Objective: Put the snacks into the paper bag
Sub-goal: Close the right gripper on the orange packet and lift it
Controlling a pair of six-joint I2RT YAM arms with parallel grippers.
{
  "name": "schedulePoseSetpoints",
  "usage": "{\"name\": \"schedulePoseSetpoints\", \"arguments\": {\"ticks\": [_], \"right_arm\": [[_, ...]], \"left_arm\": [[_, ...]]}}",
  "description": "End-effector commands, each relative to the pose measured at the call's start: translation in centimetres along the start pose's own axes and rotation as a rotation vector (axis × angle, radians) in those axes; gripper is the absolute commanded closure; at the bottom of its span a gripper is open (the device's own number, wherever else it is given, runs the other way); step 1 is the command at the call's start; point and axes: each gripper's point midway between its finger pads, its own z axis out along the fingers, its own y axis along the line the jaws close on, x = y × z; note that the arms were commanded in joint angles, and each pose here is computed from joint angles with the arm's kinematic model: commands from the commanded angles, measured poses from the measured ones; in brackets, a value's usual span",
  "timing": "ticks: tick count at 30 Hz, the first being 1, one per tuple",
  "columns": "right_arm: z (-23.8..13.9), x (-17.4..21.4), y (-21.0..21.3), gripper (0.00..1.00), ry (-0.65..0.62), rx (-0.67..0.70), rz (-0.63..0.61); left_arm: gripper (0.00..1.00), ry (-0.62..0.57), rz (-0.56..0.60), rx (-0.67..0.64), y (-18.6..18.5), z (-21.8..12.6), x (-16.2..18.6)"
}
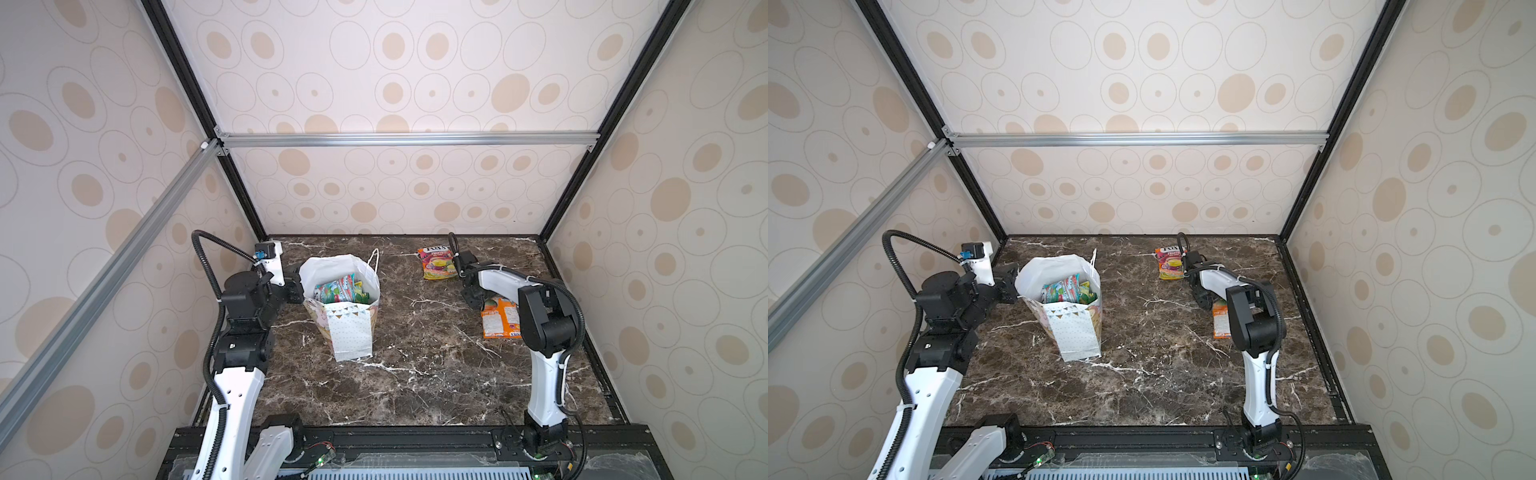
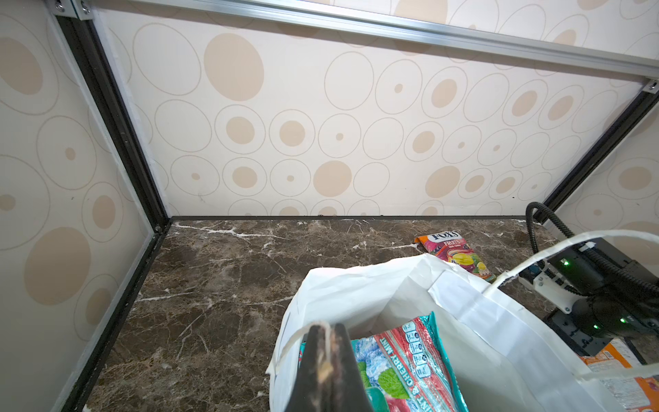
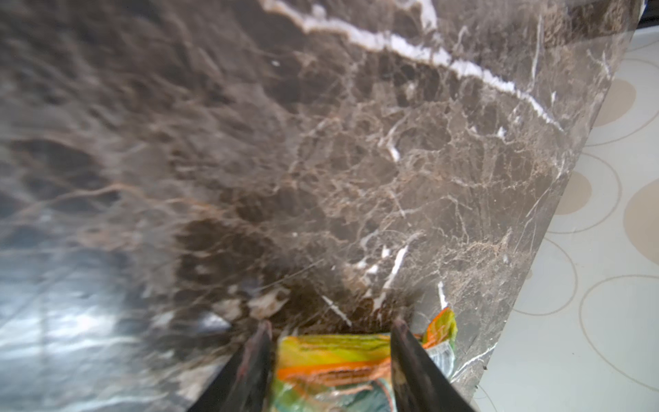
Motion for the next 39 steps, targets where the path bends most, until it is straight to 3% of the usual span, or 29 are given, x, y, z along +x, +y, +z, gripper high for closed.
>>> {"name": "schedulePoseSetpoints", "arguments": {"ticks": [1,4,10,19,26,39], "right_arm": [[1.3,1.0,1.1,0.44,0.054,-0.029,-0.047],[1.8,1.2,1.4,0.50,0.064,-0.041,-0.038],[2.1,1.2,1.9,0.73,0.068,-0.063,-0.027],[0.7,0.3,1.5,1.00,0.019,-0.085,0.025],[-1.0,0.5,1.5,1.00,-0.018,-0.130,0.073],[-6.4,-0.1,0.5,1.00,-0.204,-0.228,0.182]], "left_arm": [[1.00,-0.021,0.012,0.000,-0.1,-0.3,-0.7],[1.00,-0.020,0.015,0.000,-0.1,-0.3,-0.6],[1.00,-0.023,0.015,-0.005,0.0,-0.4,-0.7],[1.00,-0.030,0.016,-0.002,-0.1,-0.6,-0.9],[1.00,-0.026,0.025,-0.015,0.1,-0.6,-0.9],[1.00,-0.037,0.025,-0.031,0.4,-0.7,-0.8]]}}
